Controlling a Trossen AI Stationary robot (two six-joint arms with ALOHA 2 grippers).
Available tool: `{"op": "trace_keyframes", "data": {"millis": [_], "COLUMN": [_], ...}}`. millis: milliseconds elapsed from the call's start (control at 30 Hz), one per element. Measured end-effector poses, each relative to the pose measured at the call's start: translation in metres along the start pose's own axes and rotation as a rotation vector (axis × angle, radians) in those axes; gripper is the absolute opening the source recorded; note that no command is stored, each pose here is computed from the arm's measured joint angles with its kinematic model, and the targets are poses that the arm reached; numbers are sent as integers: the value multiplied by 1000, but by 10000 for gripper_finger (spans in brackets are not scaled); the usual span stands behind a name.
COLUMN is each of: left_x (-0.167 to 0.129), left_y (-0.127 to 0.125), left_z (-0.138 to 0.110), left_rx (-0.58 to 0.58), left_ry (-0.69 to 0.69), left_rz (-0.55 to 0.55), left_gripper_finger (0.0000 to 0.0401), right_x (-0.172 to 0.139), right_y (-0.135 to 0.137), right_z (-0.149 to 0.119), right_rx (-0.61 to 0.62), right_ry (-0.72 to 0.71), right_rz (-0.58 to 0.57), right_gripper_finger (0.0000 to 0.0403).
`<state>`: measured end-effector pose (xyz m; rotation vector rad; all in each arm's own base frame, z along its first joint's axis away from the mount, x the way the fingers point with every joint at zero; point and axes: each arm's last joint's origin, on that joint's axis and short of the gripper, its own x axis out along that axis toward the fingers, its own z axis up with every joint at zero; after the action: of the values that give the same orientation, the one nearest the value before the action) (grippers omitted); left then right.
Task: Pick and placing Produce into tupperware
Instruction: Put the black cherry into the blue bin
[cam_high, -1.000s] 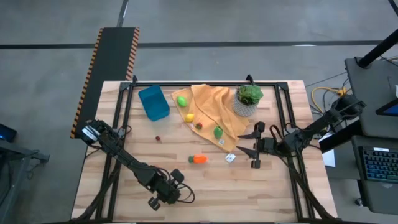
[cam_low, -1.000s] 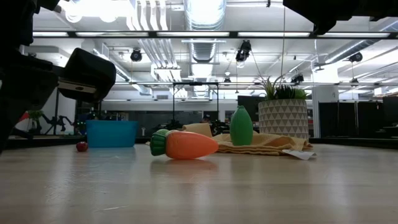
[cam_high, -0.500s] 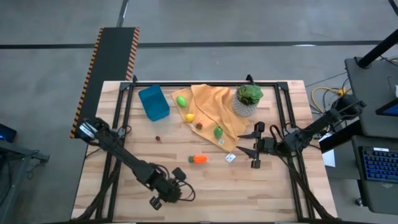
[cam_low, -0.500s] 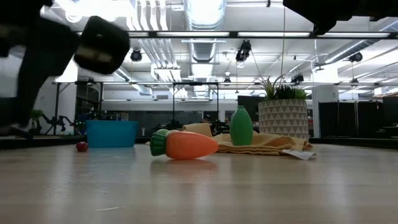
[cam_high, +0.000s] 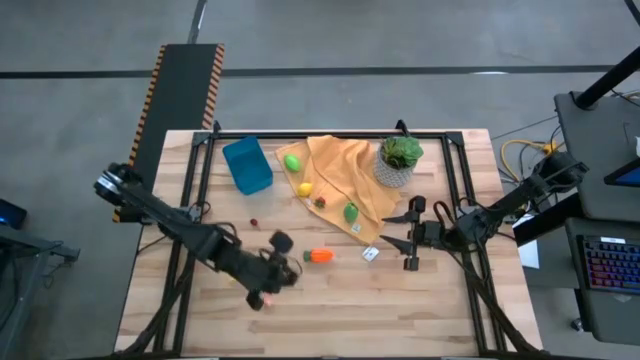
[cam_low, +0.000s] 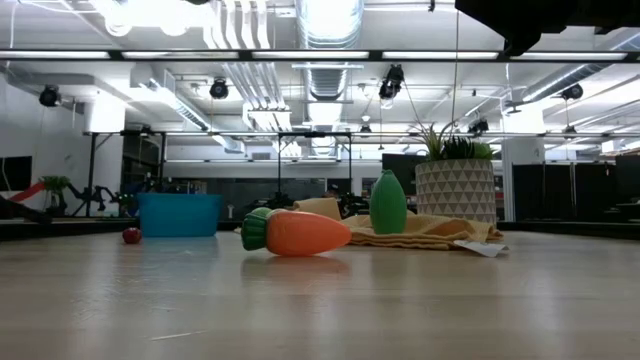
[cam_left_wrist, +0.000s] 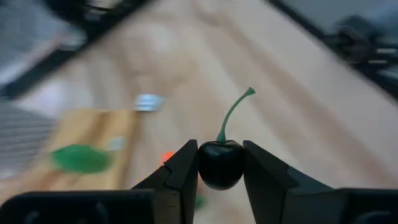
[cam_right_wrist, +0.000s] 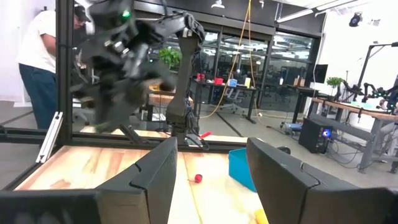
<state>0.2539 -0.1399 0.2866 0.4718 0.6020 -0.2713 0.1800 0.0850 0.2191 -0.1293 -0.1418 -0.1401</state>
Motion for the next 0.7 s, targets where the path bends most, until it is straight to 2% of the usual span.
{"op": "trace_keyframes", "data": {"millis": [100, 233, 500, 700], "left_x": [-14, -29, -54, -77], "left_y": [13, 28, 55, 70], "left_z": [-9, -28, -88, -131], "left_rx": [11, -17, -117, -233], "left_ry": [2, 14, 79, 71], "left_rz": [127, 235, 444, 590], "left_gripper_finger": [89, 89, 89, 89], "right_x": [0, 0, 0, 0], "right_y": [0, 0, 0, 0], "right_z": [0, 0, 0, 0], "right_rx": [0, 0, 0, -1], "right_ry": [0, 0, 0, 1], "right_rz": [0, 0, 0, 0], "right_gripper_finger": [187, 187, 187, 187]}}
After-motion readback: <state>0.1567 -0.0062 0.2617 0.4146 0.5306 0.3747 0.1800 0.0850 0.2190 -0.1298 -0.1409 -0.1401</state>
